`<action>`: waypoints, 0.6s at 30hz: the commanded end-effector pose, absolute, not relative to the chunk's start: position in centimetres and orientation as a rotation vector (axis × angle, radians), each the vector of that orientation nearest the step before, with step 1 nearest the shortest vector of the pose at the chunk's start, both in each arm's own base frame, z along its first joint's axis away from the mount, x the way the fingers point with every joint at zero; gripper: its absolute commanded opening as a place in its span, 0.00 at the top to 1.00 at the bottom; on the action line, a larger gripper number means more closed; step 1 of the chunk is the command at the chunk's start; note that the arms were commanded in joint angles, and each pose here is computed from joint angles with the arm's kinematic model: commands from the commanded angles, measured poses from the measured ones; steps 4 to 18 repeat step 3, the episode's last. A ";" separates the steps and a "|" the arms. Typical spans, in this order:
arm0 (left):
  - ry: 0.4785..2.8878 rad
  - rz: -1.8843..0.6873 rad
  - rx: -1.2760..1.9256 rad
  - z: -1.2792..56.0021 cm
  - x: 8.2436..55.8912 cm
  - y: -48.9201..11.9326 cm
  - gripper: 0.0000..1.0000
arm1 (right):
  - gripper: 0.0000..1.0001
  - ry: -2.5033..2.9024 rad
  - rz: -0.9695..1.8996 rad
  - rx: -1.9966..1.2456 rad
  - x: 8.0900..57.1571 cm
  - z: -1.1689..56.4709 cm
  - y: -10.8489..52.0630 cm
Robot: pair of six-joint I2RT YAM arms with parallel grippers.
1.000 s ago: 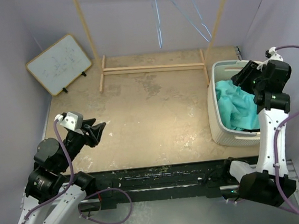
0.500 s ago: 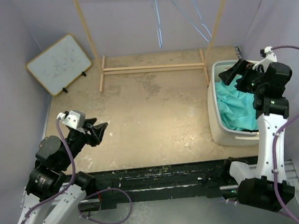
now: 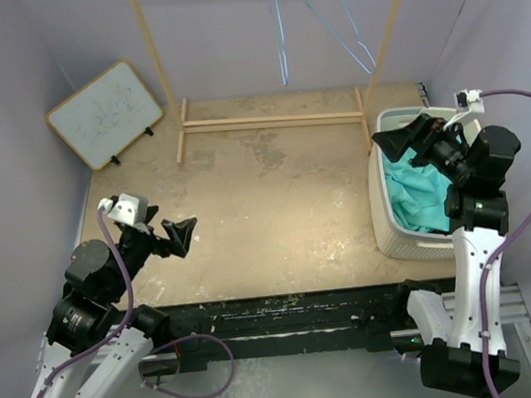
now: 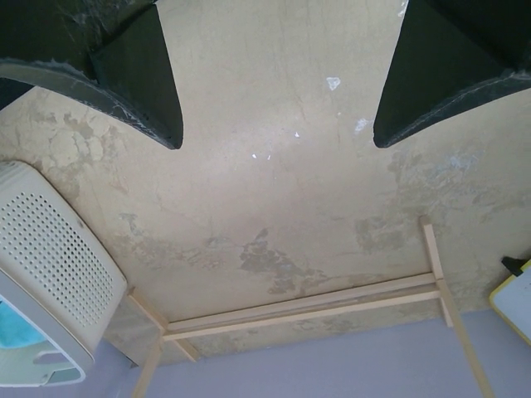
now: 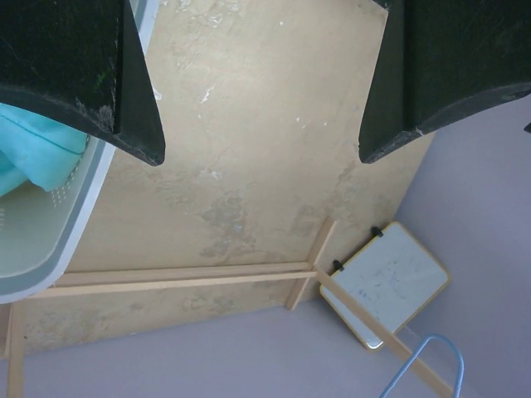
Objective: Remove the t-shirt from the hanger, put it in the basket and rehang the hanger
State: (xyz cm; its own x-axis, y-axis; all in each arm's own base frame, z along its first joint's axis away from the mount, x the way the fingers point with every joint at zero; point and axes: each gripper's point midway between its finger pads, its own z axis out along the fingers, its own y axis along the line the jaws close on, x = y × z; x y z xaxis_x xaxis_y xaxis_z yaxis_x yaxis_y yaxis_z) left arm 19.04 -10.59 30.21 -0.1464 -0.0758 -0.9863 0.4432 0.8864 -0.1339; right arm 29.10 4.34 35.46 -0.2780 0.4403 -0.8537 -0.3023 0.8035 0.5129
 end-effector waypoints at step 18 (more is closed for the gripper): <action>1.644 -0.460 0.247 31.2 19.3 -10.3 0.01 | 0.00 1.682 0.652 0.120 29.3 36.0 3.5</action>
